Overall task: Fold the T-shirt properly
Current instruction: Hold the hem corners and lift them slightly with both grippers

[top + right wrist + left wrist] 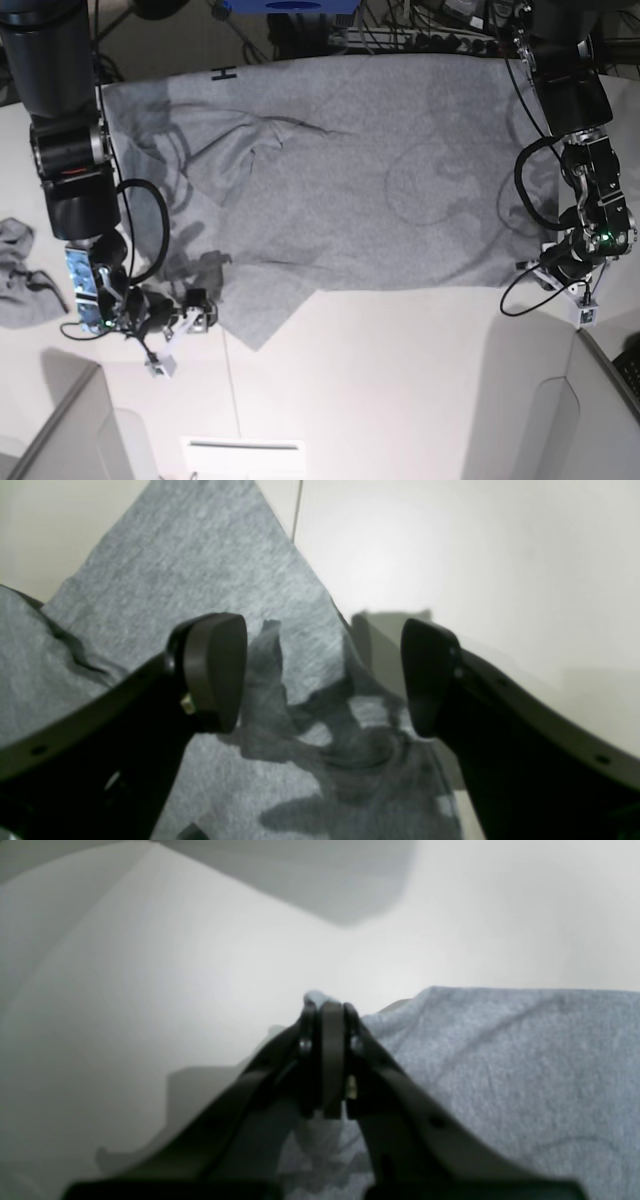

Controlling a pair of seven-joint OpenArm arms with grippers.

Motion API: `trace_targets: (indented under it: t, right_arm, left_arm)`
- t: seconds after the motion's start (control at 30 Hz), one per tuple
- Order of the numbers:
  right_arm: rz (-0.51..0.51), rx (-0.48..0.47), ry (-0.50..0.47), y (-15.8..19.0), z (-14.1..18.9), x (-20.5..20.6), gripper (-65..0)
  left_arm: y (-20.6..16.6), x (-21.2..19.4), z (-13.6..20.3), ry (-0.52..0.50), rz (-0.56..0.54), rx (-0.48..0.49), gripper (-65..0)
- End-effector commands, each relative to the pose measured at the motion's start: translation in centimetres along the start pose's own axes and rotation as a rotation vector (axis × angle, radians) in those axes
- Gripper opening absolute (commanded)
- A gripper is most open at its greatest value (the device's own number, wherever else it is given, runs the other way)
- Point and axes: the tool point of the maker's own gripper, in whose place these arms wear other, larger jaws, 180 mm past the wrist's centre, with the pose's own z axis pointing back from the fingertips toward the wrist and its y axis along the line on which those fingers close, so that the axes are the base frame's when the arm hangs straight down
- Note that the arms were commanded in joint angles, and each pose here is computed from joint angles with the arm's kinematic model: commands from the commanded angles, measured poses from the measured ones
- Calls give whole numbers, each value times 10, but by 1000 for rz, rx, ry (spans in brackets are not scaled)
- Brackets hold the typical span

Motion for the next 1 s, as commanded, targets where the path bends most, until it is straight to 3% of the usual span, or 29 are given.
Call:
trace_targets:
  t: [0.0, 0.33, 0.43, 0.67, 0.97]
  right_arm:
    - [10, -4, -60, -3, 11, 26, -197]
    - [-32, -14, -12, -12, 2, 7, -201]
    - [-32, -14, -12, -12, 2, 7, -291]
    - [-30, -11, -13, -11, 2, 7, -650]
    - [14, 1, -68, -2, 12, 23, -650]
  left_arm:
    - [4, 20, 6, -57, -6, 7, -650]
    - [5, 20, 7, -57, -8, 9, -650]
    - [5, 20, 7, -57, -8, 9, -650]
    - [5, 20, 6, -57, -7, 8, -650]
    - [5, 3, 6, -31, -13, 6, -650]
